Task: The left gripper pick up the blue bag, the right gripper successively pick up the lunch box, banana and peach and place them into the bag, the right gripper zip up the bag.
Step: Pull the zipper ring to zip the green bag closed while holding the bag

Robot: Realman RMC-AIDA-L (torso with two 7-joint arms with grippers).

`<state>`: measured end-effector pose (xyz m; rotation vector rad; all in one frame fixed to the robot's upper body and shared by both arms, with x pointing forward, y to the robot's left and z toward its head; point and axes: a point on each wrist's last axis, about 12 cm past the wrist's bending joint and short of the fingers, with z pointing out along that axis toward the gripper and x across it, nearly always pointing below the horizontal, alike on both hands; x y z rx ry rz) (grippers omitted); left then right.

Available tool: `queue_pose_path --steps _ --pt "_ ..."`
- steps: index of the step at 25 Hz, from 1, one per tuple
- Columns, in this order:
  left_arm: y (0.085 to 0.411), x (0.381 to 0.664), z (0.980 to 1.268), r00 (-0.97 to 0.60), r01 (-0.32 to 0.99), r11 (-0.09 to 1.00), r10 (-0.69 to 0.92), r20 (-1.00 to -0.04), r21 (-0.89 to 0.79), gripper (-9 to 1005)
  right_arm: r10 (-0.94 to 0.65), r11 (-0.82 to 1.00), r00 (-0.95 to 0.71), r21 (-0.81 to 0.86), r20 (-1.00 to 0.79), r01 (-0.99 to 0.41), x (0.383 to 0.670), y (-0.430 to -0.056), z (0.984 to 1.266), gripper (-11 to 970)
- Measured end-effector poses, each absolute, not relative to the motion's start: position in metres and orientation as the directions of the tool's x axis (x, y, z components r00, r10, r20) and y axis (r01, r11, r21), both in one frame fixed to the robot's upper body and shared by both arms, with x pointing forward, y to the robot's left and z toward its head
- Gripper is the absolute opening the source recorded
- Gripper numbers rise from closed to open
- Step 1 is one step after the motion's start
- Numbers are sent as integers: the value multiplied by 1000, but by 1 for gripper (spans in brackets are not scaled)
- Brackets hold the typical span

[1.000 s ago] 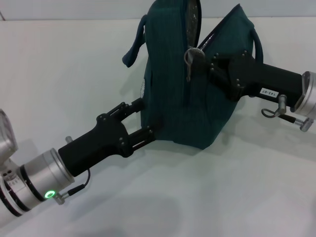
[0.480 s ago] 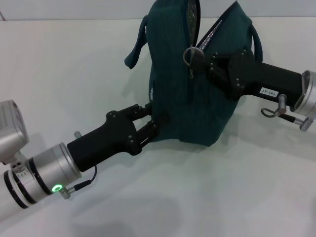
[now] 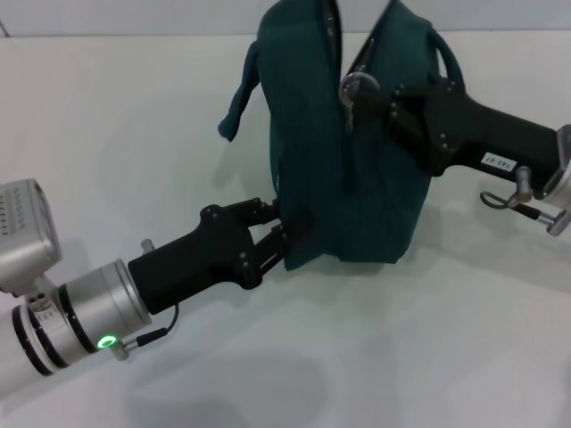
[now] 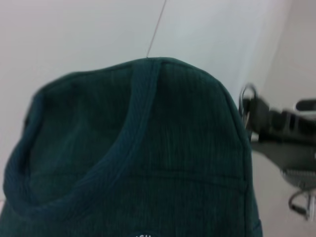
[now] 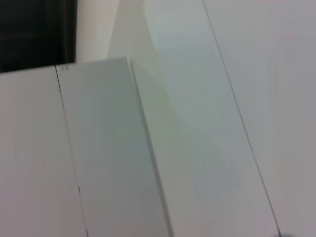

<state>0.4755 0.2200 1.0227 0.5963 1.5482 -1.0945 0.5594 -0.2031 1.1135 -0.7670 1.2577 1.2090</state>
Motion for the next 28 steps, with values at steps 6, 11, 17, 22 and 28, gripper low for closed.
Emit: queue_pose_path --steps 6,11,17,22,28 --pt "218 472 1019 -294 845 425 -135 -946 -323 243 280 256 -101 175 -955 -951 560 -205 1117 5" --pt "217 469 1017 -304 857 405 -103 -947 -319 200 314 271 -104 194 -944 -943 563 -207 1121 5" --pt "218 464 1013 -316 861 394 -80 -945 -321 151 341 272 -133 233 -930 -934 566 -207 1123 5" --pt "218 464 1013 -312 861 398 -82 -947 -317 89 330 260 -144 237 -933 -936 566 -205 1122 5" --pt "217 465 1014 -309 862 398 -82 -947 -316 53 331 254 -167 258 -929 -932 566 -204 1122 5"
